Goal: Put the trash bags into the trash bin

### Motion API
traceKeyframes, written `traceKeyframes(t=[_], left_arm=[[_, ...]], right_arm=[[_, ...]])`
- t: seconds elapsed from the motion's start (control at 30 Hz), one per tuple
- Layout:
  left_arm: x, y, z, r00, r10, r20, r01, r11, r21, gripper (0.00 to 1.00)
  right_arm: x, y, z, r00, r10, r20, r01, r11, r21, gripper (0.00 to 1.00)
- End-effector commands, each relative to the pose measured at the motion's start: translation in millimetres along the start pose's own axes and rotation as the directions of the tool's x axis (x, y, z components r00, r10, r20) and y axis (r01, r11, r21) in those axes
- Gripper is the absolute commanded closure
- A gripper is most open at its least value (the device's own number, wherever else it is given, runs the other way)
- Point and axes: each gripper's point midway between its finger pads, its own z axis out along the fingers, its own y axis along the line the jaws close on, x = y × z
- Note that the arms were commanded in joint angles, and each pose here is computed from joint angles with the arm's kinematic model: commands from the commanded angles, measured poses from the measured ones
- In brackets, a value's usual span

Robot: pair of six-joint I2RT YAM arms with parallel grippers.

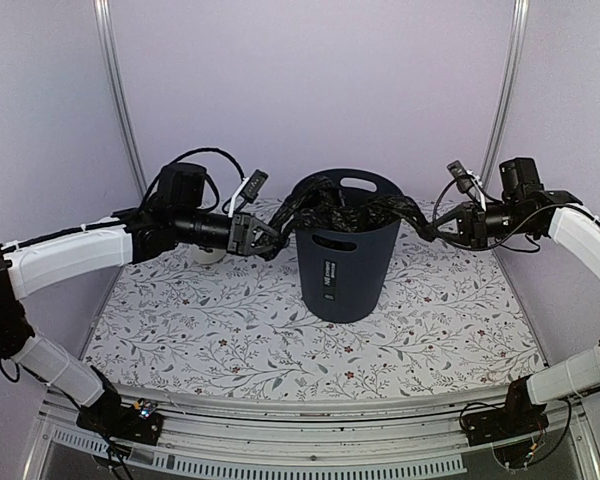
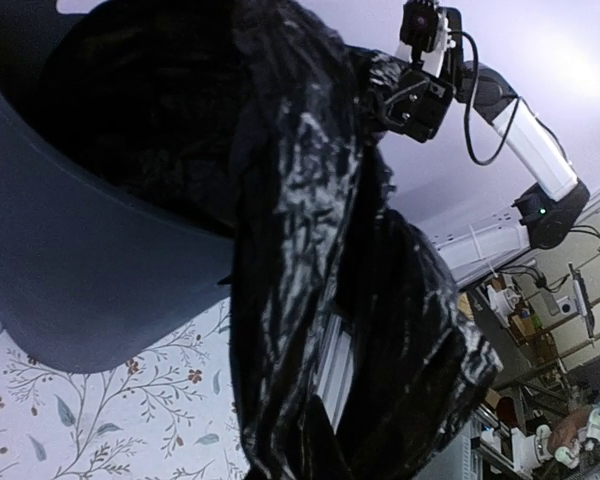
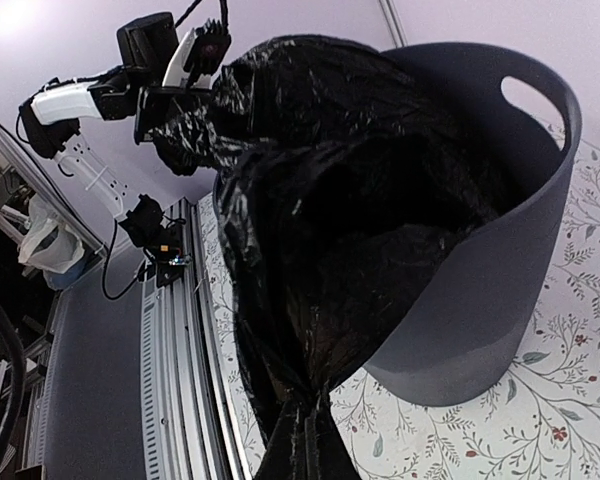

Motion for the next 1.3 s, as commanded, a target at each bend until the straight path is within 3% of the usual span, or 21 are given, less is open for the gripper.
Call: traceKeyframes(t=[0.0, 0.2, 0.47, 0.6, 0.73, 0.87, 0.97, 1.03, 1.27], left_arm=[[26.7, 39.0, 11.7, 0.997, 0.034, -0.065, -0.041, 0.992, -0.119, 1.00], [65.9, 73.4, 25.3, 0.984, 0.025, -0.174, -0.056, 0.982, -0.178, 1.00], [82.6, 111.2, 28.1, 0.980, 0.009, -0.198, -0.060, 0.965, -0.254, 1.00], [68.3, 133.9, 16.6, 0.992, -0.002, -0.128, -0.040, 0.945, -0.324, 1.00], [37.0, 157.2, -13.6, 1.000, 0.014, 0.023, -0.003, 0.904, -0.427, 1.00], [6.7, 164.5, -43.5, 0.983, 0.108, 0.149, -0.011, 0.842, -0.539, 1.00], [-4.0, 147.7, -52.3, 0.967, 0.186, 0.174, -0.066, 0.842, -0.536, 0.96], [-5.2, 132.3, -55.6, 0.958, 0.230, 0.173, -0.112, 0.851, -0.513, 0.86], [5.0, 87.6, -76.4, 0.922, 0.368, 0.118, -0.267, 0.828, -0.492, 0.57]], right_arm=[[31.0, -4.2, 9.6, 0.998, -0.016, -0.056, 0.015, 1.000, -0.007, 0.98], [62.1, -14.5, 17.6, 0.993, 0.003, -0.119, -0.005, 1.000, -0.020, 0.98], [81.7, -35.8, 28.1, 0.987, 0.049, -0.152, -0.052, 0.999, -0.012, 0.98], [82.1, -47.1, 32.1, 0.984, 0.075, -0.162, -0.076, 0.997, 0.003, 0.98], [80.1, -67.1, 32.5, 0.979, 0.099, -0.175, -0.084, 0.992, 0.094, 0.98], [76.1, -76.5, 30.1, 0.977, 0.124, -0.175, -0.097, 0.984, 0.152, 0.98], [70.7, -71.4, 25.9, 0.980, 0.112, -0.167, -0.085, 0.983, 0.164, 0.98], [64.4, -59.6, 21.2, 0.983, 0.084, -0.160, -0.060, 0.987, 0.151, 0.93], [40.7, -2.5, -1.4, 0.986, -0.079, -0.146, 0.091, 0.993, 0.075, 0.54]])
